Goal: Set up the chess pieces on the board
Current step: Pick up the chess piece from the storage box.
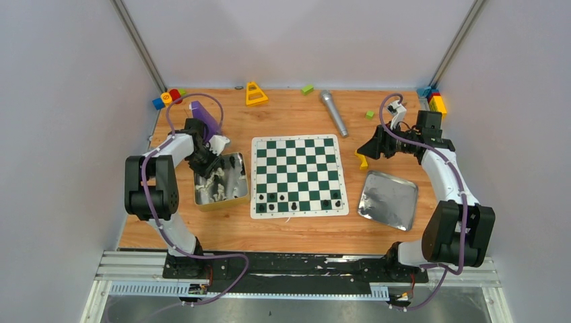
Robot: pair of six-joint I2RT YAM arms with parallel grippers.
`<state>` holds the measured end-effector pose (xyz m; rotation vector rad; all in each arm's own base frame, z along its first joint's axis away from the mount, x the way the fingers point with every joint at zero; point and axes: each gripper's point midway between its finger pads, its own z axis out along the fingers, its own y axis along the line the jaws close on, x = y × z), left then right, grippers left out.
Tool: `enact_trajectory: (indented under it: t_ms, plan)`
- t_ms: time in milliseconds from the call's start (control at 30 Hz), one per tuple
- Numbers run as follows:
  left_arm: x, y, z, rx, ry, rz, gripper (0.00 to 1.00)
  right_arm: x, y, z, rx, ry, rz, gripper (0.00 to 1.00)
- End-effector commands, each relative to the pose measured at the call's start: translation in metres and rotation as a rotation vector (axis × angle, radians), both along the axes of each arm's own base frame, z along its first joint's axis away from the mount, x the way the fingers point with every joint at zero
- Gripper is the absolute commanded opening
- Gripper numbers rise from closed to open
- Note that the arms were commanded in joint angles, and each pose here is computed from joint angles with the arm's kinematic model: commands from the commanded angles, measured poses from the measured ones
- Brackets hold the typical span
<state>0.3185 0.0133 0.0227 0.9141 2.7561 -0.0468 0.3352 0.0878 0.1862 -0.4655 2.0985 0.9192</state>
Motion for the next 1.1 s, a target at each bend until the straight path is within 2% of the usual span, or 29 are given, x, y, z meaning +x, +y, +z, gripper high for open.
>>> enact_trajectory:
  t_ms: [0,133,433,733,867,967,1067]
  plan:
    - [0.002,0.001,-0.003,-0.015,0.008,-0.03,0.31,0.002,0.003,0.007,0.01,-0.03,0.032,0.57]
    - [0.003,-0.001,-0.001,-0.025,0.002,-0.036,0.27,0.001,0.003,0.007,0.009,-0.029,0.031,0.56]
    - [0.004,-0.004,0.04,-0.034,-0.088,-0.059,0.08,0.002,0.004,0.01,0.022,-0.026,0.039,0.56]
    - [-0.026,-0.021,0.087,-0.104,-0.133,-0.21,0.0,0.002,0.013,0.019,0.043,-0.035,0.075,0.56]
    - [-0.042,-0.036,0.097,-0.181,-0.171,-0.257,0.0,0.002,0.051,0.034,0.096,-0.04,0.209,0.56]
    - [-0.046,-0.047,0.107,-0.227,-0.249,-0.27,0.0,0.007,0.104,0.049,0.121,-0.044,0.357,0.56]
    - [-0.054,-0.052,0.106,-0.251,-0.285,-0.254,0.0,0.011,0.164,0.047,0.165,0.016,0.494,0.55]
